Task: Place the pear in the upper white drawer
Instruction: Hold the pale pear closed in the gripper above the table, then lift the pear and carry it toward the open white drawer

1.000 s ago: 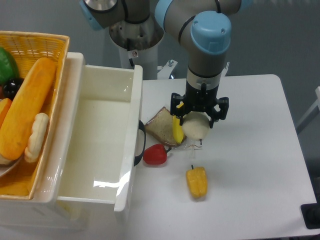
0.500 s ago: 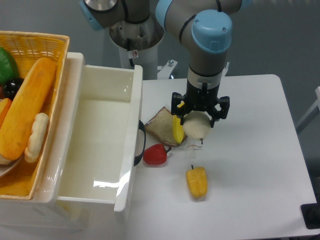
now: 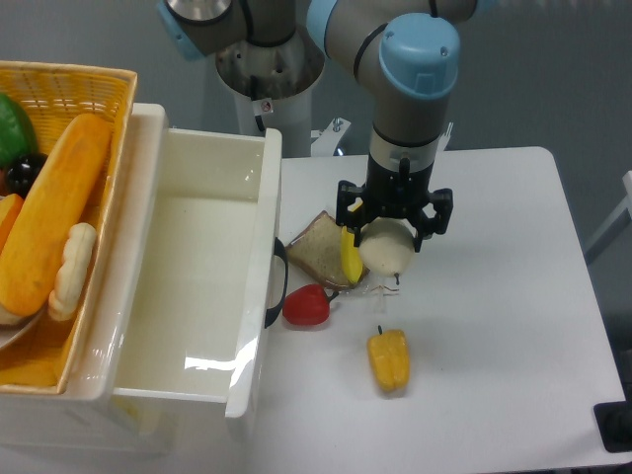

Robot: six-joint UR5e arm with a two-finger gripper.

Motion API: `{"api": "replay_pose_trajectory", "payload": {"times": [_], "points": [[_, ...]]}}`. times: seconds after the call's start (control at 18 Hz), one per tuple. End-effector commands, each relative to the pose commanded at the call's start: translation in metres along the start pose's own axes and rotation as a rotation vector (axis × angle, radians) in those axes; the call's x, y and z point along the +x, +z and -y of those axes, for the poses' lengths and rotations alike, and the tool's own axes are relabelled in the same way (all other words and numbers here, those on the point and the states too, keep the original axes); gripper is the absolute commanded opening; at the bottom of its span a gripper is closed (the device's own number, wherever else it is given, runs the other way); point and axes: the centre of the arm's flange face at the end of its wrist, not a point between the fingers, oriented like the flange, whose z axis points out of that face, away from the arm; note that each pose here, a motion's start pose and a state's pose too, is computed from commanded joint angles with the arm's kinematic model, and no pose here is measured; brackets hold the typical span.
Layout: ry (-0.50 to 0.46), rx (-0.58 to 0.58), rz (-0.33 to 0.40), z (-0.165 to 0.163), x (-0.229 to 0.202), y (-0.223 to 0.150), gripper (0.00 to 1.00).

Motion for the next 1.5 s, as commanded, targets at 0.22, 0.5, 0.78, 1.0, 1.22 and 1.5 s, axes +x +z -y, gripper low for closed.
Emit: {"api": "replay_pose_trajectory", "payload": {"times": [0.22, 0.5, 0.78, 1.0, 1.22, 1.5], "points": [[-0.039, -0.001, -0.004, 0.000, 0.000, -0.004, 0.48], [-0.138, 0.055, -0.032, 0.006, 0.002, -0.021, 0.48], [-0.239, 0.130, -0.038, 0.003, -0.006, -0.055, 0.48], [-0.338, 0.198, -0.102, -0.002, 0.004, -0.083, 0.48], [-0.411, 0.250, -0.162, -0.003, 0.025, -0.106, 0.48], [-0.370, 0.246, -0.206, 0.010, 0.074, -0.108, 0.49]]}}
